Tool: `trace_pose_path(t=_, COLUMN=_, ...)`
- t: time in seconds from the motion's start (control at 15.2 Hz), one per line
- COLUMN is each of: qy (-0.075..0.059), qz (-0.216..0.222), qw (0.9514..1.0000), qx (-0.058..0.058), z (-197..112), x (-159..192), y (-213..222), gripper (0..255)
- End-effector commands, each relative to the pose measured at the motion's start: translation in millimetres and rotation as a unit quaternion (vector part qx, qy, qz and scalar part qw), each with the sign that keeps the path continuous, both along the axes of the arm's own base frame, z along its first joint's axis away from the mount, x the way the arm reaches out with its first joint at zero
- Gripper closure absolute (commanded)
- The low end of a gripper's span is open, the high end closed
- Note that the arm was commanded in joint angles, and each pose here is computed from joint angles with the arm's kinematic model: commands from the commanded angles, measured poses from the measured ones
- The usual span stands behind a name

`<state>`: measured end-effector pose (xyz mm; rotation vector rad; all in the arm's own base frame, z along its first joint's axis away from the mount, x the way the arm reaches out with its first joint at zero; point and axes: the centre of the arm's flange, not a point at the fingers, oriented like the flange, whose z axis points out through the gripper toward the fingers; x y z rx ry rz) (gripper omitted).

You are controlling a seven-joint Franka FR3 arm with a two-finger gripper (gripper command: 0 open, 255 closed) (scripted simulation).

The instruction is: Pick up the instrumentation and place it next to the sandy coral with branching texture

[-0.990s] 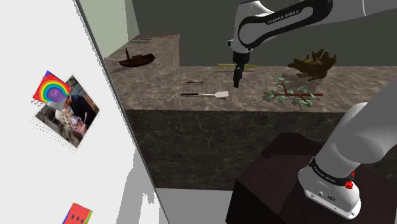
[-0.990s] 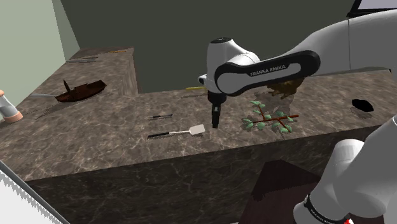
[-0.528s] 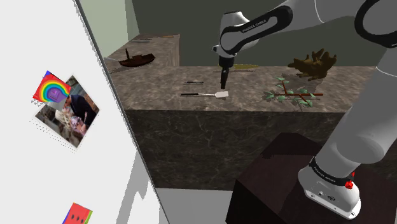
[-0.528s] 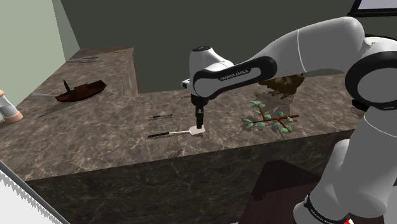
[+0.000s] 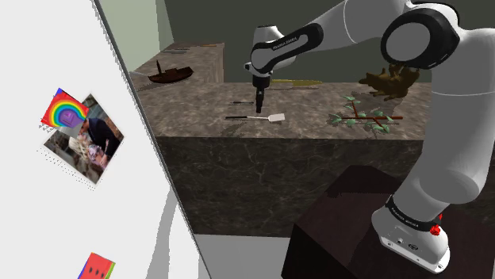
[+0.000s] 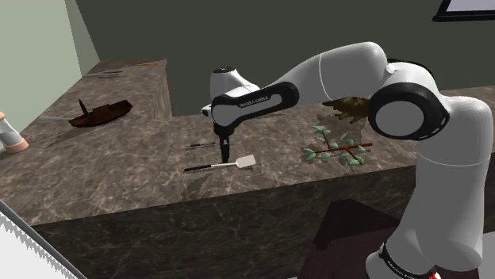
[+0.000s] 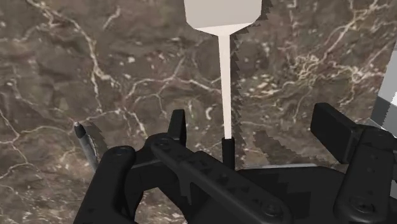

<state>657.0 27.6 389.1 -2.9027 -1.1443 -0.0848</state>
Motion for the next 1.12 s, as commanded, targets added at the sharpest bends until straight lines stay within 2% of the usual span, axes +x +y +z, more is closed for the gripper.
trace_pose_path(t=0.0, qy=-0.002, qz=0.016, qw=0.9999, qx=0.003, z=-11, x=19, y=7, gripper=0)
trace_pose_path(t=0.53, qy=-0.002, qz=0.016, qw=0.9999, qx=0.003, z=-51, x=21, y=9, gripper=0)
trace_pose_path(t=0.99, qy=-0.002, qz=0.016, qw=0.9999, qx=0.003, z=-51, x=21, y=9, gripper=0)
trace_pose_path(t=1.06, qy=-0.002, qz=0.016, qw=0.9999, qx=0.003, z=-51, x=21, y=9, gripper=255)
